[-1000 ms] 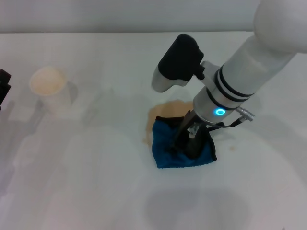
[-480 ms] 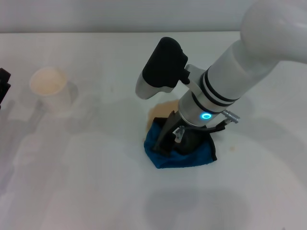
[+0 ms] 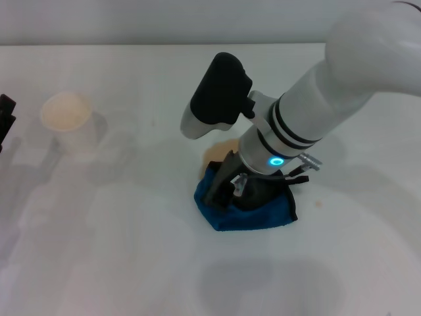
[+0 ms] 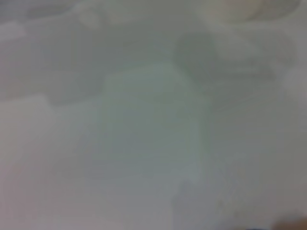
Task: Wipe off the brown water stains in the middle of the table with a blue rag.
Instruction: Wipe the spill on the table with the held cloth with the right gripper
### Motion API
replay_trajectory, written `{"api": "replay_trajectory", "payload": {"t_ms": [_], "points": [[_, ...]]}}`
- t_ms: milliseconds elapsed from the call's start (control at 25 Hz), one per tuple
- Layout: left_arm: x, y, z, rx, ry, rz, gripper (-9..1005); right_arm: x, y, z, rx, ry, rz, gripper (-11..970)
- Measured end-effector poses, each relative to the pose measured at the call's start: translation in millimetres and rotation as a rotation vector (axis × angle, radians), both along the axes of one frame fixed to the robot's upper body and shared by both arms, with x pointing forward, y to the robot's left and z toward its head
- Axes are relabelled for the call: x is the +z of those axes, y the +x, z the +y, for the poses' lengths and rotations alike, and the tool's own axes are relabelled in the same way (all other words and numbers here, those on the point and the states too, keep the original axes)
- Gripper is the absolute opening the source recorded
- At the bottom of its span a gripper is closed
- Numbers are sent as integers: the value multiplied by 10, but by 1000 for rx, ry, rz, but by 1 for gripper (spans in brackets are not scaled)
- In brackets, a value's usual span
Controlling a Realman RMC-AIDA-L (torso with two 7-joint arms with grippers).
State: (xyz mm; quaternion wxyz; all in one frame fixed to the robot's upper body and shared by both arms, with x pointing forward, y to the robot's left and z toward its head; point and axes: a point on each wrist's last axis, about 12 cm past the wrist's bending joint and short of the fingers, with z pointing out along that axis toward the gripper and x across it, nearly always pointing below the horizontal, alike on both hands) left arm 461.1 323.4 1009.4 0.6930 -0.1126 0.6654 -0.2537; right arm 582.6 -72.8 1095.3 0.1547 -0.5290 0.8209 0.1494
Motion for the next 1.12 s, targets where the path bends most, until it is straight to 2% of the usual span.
{"api": "replay_trajectory", "payload": {"t_ms": [440, 1120], "points": [[3, 4, -7, -5, -2, -2, 895, 0, -15, 159, 30, 43, -72, 42], [7, 4, -17, -8, -7, -6, 894, -156, 116, 50, -25, 45, -199, 42]]}}
